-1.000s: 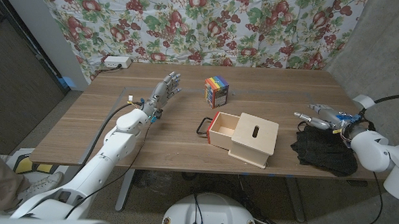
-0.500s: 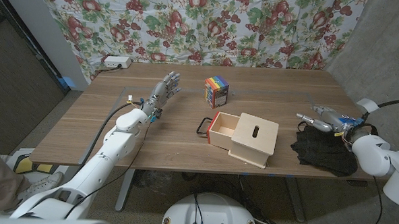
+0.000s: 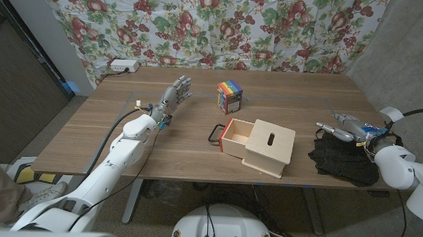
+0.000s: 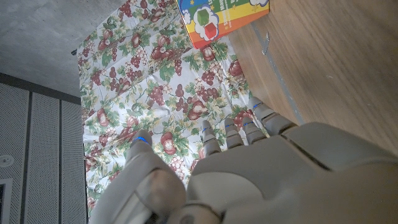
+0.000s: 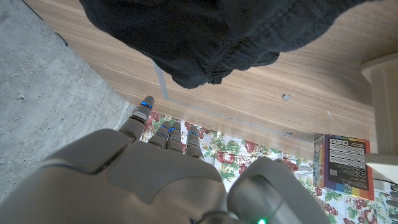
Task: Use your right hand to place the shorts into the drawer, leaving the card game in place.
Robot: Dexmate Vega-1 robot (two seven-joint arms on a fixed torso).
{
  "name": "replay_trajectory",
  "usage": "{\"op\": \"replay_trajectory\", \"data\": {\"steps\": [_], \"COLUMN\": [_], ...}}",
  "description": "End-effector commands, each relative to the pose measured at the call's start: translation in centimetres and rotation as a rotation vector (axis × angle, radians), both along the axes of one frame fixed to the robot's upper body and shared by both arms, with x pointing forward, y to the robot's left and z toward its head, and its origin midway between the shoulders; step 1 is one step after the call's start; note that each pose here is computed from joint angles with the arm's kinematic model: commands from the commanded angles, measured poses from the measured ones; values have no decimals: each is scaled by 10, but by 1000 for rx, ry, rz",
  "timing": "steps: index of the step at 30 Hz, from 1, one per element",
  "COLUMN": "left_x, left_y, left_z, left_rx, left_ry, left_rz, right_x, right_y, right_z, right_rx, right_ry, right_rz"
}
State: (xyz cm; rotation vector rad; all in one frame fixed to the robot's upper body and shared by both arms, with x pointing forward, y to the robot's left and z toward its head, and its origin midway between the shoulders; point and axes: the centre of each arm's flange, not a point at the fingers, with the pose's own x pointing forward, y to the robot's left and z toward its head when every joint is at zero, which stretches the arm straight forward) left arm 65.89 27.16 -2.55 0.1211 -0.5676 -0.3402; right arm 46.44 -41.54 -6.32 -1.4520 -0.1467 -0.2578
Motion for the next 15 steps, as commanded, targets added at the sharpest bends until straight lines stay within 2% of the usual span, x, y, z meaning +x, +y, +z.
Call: {"op": "replay_trajectory", "data": {"steps": [1,15], "left_x": [1,1], "left_y": [3,2], "left_z": [0,-2], "left_rx": [-12,-14], "left_ry": [3,6], "left_rz": [1,-4], "right_x": [2,0], "right_y": [-3,-7], "right_z": [-5,-11], "right_rx": [-4,-12], "right_ry": [25,44], "right_rz": [-7,-27]}}
